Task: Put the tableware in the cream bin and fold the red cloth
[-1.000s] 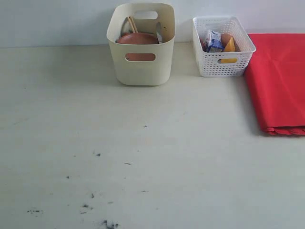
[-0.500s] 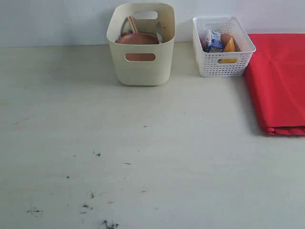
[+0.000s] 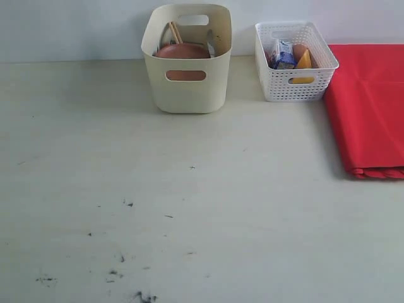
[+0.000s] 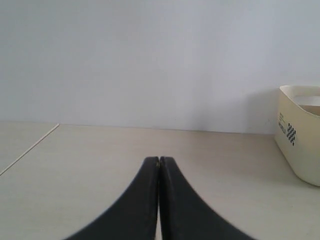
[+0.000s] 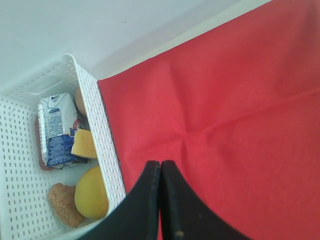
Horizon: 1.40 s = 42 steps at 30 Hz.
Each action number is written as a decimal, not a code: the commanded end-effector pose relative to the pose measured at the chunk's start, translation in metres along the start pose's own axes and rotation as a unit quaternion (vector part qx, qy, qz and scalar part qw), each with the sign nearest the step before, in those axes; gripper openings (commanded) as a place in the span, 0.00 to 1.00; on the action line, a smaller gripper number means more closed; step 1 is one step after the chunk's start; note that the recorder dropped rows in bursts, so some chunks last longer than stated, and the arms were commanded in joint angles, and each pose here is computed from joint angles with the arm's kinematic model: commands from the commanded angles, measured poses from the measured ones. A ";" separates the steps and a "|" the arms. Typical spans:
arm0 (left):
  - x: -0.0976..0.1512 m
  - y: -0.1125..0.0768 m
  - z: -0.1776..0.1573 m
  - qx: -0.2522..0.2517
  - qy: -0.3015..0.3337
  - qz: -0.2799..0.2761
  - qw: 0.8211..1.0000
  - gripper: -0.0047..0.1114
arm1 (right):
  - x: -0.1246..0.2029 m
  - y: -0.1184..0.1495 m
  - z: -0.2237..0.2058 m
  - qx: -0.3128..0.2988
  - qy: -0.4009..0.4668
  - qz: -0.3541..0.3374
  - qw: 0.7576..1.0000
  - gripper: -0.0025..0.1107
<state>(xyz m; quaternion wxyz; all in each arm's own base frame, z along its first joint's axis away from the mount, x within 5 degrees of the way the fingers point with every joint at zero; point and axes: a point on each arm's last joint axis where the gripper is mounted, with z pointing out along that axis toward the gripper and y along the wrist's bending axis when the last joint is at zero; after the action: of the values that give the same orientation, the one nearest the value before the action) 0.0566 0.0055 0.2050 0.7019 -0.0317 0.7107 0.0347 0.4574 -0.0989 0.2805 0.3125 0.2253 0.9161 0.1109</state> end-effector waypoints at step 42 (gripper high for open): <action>0.001 0.000 0.000 -0.002 0.001 0.006 1.000 0.06 | 0.020 0.045 -0.095 -0.023 -0.179 -0.098 0.979 0.02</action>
<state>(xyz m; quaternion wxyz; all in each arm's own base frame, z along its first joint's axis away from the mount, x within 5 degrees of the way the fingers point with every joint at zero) 0.0566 0.0056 0.2042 0.6989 -0.0302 0.7137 0.0366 0.4236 -0.0658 0.3381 0.4336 0.1649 0.8826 0.0761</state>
